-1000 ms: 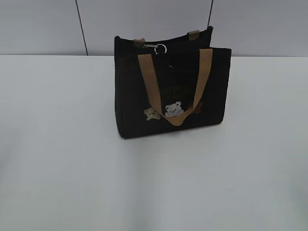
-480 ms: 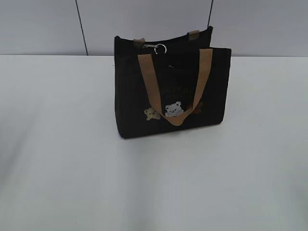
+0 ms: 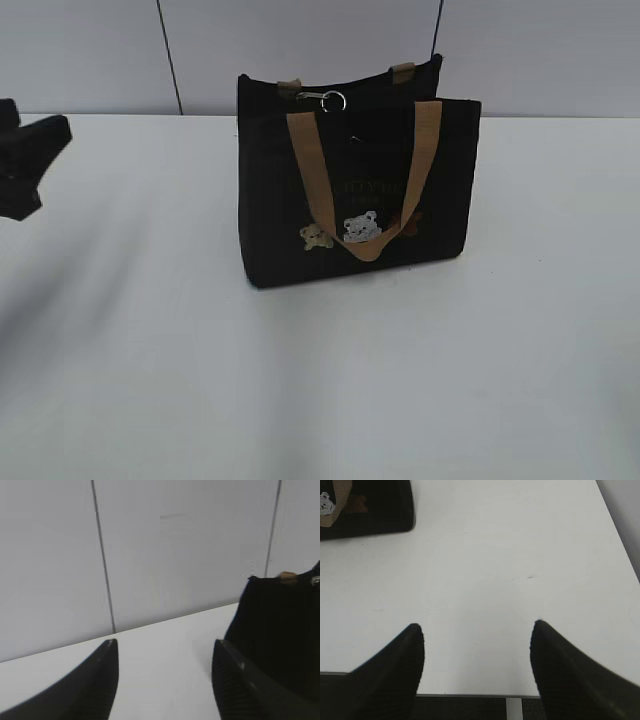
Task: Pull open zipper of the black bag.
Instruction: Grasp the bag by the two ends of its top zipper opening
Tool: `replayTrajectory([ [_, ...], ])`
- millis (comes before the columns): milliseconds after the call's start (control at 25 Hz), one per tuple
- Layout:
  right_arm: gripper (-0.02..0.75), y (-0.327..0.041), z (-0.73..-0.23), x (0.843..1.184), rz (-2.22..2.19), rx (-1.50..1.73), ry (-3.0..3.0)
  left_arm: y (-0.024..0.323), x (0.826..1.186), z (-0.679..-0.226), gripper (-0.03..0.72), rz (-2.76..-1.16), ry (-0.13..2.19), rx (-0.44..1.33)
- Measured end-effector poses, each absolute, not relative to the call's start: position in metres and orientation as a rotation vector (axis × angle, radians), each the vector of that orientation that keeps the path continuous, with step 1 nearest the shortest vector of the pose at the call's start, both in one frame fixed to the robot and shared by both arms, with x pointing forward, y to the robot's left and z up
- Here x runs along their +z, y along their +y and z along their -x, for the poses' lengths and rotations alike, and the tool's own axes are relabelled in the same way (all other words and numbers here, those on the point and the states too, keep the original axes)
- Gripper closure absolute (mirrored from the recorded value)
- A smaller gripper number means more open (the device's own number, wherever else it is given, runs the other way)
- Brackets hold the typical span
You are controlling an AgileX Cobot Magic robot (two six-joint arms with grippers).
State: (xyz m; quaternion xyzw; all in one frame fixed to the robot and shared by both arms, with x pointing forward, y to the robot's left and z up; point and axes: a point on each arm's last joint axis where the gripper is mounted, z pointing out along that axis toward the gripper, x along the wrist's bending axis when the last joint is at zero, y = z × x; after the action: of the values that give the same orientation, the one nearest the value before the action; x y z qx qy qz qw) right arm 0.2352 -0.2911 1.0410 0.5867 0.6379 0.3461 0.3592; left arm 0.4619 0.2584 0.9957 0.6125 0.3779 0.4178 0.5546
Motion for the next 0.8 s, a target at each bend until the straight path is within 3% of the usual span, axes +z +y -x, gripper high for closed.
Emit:
replayTrajectory([
  [200,0.236,-0.291,-0.235,1.041,-1.513,0.893,1.645,0.251,0.969,-0.488,0.249,-1.548,0.705,0.818],
  [400,0.236,-0.291,-0.235,1.041,-1.513,0.893,1.645,0.262,0.968,-0.530,0.249,-1.623,0.560,0.608],
  [800,0.237,-0.291,-0.235,1.041,-1.513,0.893,1.645,0.238,0.976,-0.619,0.249,-1.660,0.261,0.488],
])
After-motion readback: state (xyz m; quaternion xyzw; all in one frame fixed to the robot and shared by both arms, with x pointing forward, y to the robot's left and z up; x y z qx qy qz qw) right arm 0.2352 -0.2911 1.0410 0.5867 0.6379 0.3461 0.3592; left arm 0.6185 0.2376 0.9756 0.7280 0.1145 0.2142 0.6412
